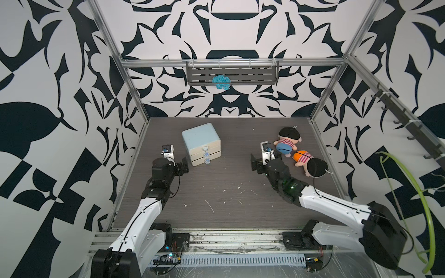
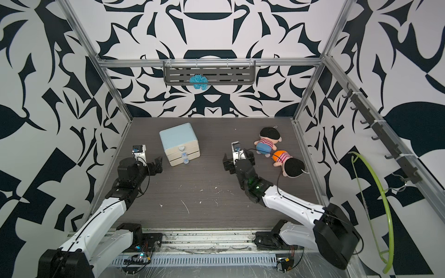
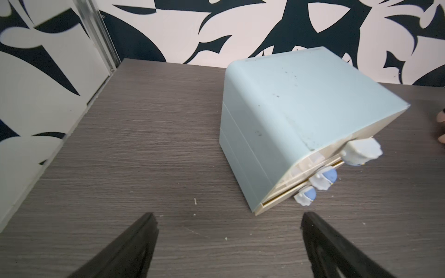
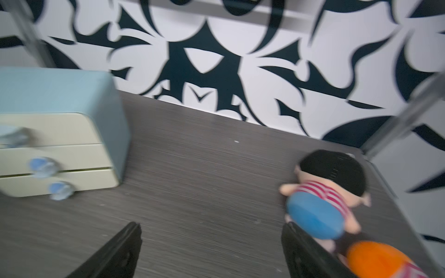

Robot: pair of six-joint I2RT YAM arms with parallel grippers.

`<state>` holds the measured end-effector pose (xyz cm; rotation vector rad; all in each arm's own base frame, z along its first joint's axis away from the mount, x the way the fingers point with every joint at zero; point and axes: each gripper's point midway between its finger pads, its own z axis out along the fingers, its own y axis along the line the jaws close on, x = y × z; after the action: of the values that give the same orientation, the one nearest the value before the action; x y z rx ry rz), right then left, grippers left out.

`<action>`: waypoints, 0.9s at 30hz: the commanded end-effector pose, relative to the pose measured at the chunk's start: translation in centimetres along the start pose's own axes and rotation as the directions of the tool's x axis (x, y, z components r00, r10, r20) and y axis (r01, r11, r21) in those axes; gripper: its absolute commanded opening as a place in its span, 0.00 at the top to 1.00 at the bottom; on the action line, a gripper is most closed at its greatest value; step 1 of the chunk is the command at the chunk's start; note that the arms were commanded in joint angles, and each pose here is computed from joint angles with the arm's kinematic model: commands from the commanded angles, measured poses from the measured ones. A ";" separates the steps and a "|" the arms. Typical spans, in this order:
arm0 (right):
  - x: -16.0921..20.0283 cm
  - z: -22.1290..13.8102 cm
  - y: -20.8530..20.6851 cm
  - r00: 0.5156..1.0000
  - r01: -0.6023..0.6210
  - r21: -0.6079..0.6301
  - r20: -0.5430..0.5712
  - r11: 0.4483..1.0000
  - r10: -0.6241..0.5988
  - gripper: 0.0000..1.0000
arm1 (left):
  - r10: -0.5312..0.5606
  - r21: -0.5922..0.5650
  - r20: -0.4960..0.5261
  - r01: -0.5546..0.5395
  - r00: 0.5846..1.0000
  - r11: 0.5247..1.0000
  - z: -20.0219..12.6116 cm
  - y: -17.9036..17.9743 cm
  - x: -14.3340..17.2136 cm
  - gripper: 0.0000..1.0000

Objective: Please put the sticky notes in the drawer by color
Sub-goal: Reset both arms

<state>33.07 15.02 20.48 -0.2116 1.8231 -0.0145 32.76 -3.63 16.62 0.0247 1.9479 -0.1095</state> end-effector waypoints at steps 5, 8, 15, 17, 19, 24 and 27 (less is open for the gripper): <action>5.2 -0.4 -10.7 0.996 0.049 0.291 -0.087 0.955 -0.025 0.04 | 0.154 -0.054 0.166 -0.147 0.974 0.988 0.1 0.7 0.1 0.01; 7.7 0.1 -12.9 0.996 0.004 0.337 -0.086 0.942 0.027 0.02 | 0.172 -0.050 0.137 -0.166 0.976 0.985 1.1 0.7 1.6 0.01; 10.3 3.3 -14.8 0.994 -0.068 0.378 -0.050 0.923 0.093 0.01 | 0.175 -0.030 0.143 -0.172 0.974 0.985 3.6 0.5 2.3 0.01; 10.0 4.3 -15.3 0.995 -0.071 0.366 -0.037 0.928 0.091 0.01 | 0.130 -0.020 0.118 -0.128 0.985 0.992 4.7 0.8 2.7 0.01; 11.5 5.3 -15.6 0.987 -0.109 0.331 -0.075 0.937 0.141 0.01 | 0.110 0.007 0.131 -0.112 0.985 0.994 5.4 0.6 2.6 0.01; 13.1 6.2 -14.7 0.985 -0.113 0.256 -0.099 0.960 0.142 0.01 | 0.105 -0.019 0.094 -0.104 0.990 0.994 7.8 1.4 4.6 0.01; 13.4 6.8 -14.4 0.982 -0.102 0.227 -0.132 0.968 0.134 0.01 | 0.059 -0.040 0.022 -0.058 0.998 0.997 8.5 2.4 4.7 0.01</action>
<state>36.30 -1.66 5.00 0.0874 2.0405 -0.2345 37.54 -2.84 6.96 0.1117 1.9595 -0.0171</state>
